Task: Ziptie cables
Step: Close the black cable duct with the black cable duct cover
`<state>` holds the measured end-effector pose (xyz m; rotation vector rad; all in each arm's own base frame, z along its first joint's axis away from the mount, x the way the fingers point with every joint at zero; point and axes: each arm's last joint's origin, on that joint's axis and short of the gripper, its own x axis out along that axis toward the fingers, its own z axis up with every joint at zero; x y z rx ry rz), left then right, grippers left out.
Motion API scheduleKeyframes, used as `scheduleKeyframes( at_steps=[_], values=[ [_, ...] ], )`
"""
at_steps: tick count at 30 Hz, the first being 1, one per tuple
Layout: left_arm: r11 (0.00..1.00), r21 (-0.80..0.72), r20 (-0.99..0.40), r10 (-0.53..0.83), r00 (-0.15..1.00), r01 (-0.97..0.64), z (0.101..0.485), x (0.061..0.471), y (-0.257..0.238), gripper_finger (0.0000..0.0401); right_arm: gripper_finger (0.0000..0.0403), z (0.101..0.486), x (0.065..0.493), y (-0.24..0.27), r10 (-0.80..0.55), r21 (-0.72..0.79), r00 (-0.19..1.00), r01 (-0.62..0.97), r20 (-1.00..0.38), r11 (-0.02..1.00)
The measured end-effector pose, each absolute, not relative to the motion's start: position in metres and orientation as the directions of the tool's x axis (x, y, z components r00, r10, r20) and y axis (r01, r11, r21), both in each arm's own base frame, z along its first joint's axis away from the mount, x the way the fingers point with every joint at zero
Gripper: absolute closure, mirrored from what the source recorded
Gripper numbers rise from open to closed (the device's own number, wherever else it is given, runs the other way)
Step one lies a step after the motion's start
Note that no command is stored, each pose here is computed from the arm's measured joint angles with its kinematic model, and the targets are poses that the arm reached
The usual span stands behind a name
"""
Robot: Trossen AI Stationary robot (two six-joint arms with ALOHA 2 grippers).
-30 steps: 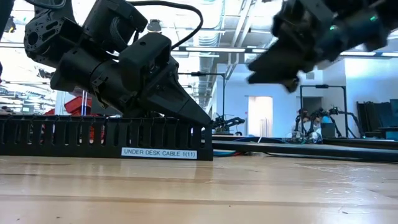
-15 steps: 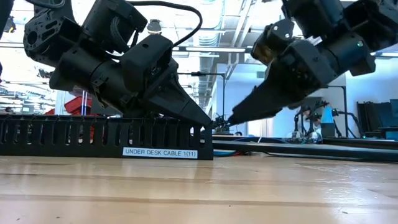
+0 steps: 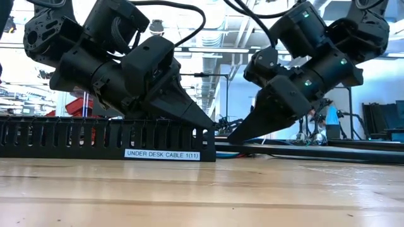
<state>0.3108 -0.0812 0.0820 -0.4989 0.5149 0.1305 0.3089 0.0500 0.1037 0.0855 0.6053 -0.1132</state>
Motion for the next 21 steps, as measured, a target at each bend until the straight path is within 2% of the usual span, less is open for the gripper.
scheduleKeyframes(
  at_steps=[21],
  values=[
    [0.873, -0.407, -0.498, 0.033, 0.867, -0.267, 0.082, 0.311, -0.080, 0.0104, 0.0091, 0.092, 0.310, 0.042, -0.087, 0.059, 0.787, 0.155, -0.611, 0.986]
  ],
)
